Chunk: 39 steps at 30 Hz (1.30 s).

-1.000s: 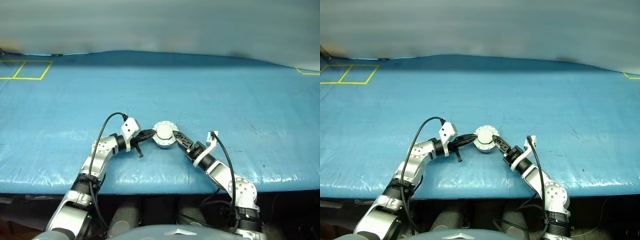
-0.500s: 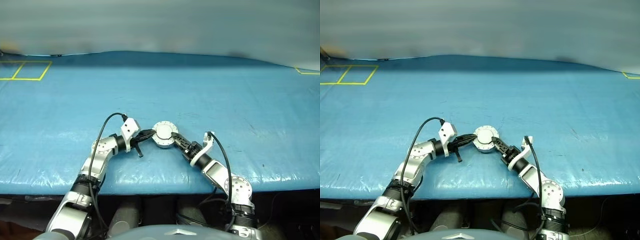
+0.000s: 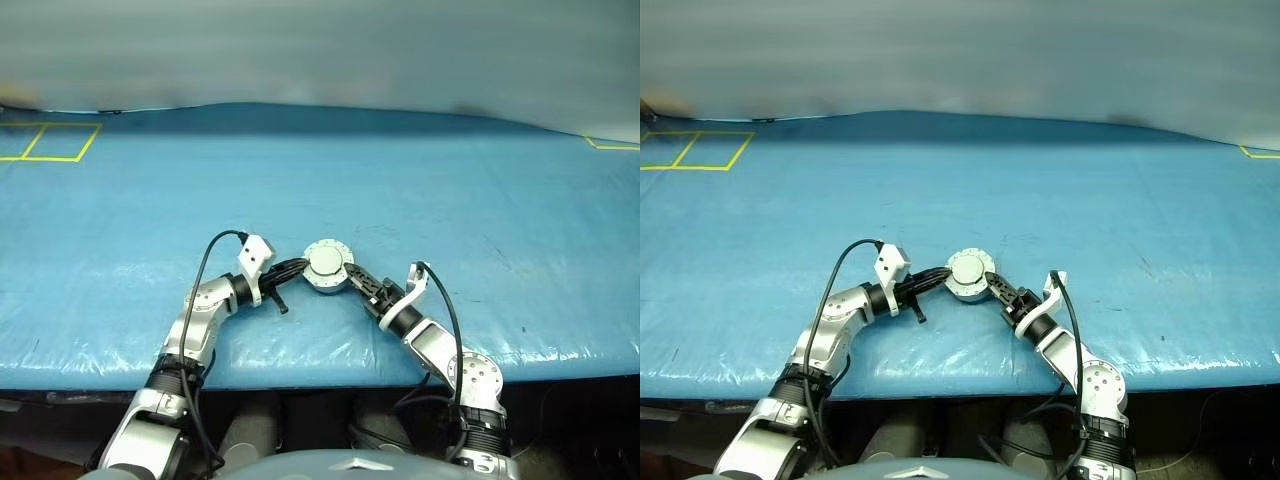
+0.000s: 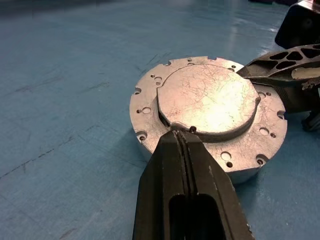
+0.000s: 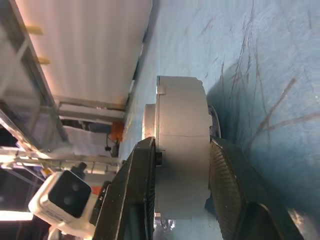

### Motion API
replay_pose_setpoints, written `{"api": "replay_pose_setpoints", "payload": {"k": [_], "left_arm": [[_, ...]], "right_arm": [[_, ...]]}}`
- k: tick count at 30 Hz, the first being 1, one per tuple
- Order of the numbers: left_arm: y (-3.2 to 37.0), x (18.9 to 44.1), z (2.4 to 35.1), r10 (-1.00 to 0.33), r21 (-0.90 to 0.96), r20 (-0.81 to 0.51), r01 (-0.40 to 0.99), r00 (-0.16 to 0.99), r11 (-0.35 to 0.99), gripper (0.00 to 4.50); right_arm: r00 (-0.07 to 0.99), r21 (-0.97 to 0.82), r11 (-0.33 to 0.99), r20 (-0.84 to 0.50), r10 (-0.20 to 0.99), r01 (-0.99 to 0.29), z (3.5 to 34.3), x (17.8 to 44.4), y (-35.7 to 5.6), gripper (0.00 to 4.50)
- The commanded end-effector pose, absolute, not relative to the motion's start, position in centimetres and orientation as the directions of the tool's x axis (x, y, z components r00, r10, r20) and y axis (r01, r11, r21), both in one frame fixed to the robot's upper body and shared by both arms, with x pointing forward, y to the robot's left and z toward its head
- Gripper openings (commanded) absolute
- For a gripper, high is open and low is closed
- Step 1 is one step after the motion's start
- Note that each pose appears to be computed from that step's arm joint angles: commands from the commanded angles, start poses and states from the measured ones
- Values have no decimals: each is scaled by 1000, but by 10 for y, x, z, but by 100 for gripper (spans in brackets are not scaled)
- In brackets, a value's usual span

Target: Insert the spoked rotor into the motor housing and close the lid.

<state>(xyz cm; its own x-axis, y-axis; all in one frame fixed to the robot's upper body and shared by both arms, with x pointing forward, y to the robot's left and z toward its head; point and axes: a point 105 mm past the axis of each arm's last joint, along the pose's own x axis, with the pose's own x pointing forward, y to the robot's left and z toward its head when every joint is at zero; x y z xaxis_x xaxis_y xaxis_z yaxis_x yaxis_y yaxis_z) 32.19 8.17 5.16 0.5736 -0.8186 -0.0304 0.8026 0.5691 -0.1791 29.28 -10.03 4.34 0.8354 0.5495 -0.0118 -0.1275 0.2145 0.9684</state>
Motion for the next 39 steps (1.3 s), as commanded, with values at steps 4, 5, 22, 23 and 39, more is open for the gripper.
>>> {"api": "replay_pose_setpoints", "payload": {"k": [4, 5, 22, 23, 39], "left_arm": [[96, 312, 82, -800, -449, 172, 768, 576, 456, 0], [98, 311, 81, -790, -472, 182, 757, 585, 452, 0], [62, 287, 90, -650, -859, 398, 511, 647, -17, 447], [60, 286, 89, -655, -866, 397, 499, 643, -35, 447], [56, 295, 92, -626, -873, 437, 472, 646, -122, 447]], "right_arm": [[907, 977, 56, 166, 388, -203, 81, 311, -127, 116], [909, 975, 46, 186, 372, -218, 87, 312, -128, 116], [807, 922, -47, 360, 469, -384, 151, 302, -95, 116], [799, 922, -51, 360, 482, -385, 151, 300, -92, 116], [723, 942, 1, 256, 642, -335, 127, 277, -54, 116]]}}
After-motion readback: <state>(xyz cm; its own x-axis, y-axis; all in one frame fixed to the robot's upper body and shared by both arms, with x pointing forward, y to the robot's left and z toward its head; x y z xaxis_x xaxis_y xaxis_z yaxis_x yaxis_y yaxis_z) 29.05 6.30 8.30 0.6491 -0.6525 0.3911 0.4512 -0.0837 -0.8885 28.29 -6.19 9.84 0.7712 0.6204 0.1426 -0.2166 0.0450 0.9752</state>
